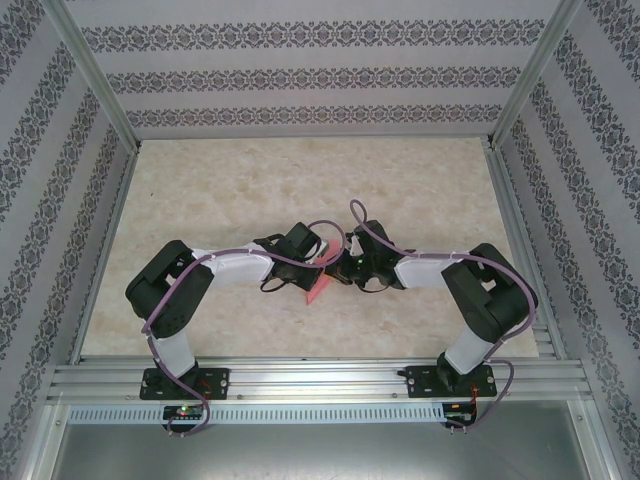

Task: Fold a paper plane with a square sheet of paper (pick it up from the middle)
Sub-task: Third fold the triangle at the center of the table.

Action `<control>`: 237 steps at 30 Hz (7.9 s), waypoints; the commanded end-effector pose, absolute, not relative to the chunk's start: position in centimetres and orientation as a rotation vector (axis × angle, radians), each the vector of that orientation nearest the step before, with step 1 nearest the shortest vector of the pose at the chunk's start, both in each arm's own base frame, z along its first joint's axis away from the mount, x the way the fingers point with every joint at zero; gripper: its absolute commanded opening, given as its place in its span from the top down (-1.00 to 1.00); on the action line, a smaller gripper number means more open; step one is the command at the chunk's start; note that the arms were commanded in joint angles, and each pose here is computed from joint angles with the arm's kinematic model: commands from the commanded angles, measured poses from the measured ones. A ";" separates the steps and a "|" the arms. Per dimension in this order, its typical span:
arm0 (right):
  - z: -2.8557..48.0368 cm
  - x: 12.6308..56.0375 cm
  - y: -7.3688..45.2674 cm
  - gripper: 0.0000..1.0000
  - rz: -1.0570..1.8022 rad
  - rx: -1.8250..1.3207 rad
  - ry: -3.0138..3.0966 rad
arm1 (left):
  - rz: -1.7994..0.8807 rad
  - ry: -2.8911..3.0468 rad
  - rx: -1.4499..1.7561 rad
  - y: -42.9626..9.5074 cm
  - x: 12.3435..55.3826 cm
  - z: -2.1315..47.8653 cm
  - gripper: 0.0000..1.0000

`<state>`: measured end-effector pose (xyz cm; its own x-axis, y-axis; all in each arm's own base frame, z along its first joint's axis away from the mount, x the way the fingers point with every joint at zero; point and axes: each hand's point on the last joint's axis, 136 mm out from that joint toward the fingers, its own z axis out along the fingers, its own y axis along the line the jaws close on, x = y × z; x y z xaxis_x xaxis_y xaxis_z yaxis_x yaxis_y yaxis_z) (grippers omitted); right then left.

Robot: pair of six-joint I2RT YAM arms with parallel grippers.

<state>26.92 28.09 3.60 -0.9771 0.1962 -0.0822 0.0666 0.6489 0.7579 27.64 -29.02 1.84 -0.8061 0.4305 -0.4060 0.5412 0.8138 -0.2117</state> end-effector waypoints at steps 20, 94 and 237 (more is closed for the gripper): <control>-2.3 25.8 26.0 0.83 1.009 0.257 2.851 | -0.373 2.697 0.737 -27.6 27.9 0.8 0.89; 0.3 29.8 24.0 0.80 0.862 0.253 2.795 | -0.251 2.723 0.704 -25.8 27.8 -0.4 0.88; 5.0 27.6 28.0 0.79 1.200 0.281 2.605 | -0.396 2.663 0.671 -27.7 28.2 3.6 0.46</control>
